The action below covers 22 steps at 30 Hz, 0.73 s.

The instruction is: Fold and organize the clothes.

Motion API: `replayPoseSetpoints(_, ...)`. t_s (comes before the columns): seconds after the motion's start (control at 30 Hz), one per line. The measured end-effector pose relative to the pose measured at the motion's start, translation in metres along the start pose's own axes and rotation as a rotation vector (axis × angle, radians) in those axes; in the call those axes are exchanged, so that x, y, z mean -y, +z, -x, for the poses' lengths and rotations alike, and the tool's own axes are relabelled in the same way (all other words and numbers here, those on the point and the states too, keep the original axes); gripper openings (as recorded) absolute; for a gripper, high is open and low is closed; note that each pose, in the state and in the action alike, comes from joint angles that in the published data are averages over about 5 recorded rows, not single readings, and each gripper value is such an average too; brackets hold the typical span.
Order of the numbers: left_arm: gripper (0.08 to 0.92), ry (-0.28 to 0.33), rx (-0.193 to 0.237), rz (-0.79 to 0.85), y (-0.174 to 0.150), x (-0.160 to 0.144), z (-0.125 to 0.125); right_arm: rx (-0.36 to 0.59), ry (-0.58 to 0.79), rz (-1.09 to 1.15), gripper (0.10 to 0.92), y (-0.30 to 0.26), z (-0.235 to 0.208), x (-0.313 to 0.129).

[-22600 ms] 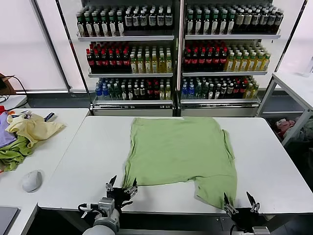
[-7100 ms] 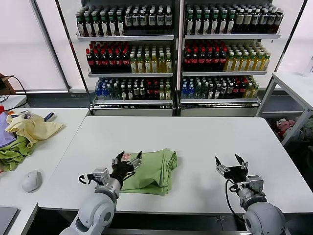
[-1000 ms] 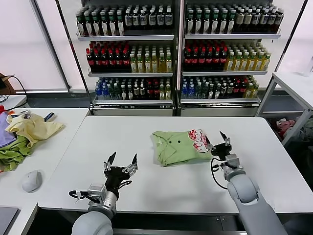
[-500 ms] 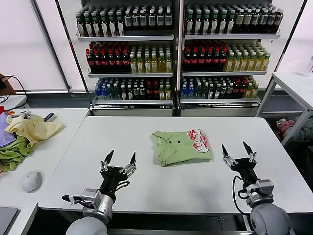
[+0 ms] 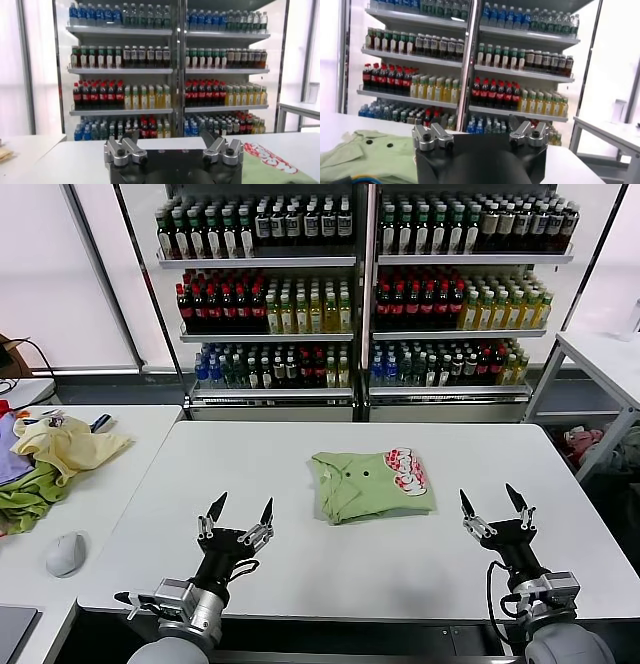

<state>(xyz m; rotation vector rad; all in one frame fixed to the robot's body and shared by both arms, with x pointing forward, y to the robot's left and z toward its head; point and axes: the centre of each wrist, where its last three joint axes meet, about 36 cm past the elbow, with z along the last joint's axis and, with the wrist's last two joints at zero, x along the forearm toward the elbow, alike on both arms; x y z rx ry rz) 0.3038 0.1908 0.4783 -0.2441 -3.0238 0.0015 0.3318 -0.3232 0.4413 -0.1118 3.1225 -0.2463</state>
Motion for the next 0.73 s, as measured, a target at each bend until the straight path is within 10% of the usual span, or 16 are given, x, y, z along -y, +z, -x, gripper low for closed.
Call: replayPoseSetpoints(0.73, 0.823, 0.013, -0.003, 0.017, 0.0079, -0.0063, 0.0001, 0.019, -0.012, -0.082, 0.823, 0.0002, 0.0049, 0.0069)
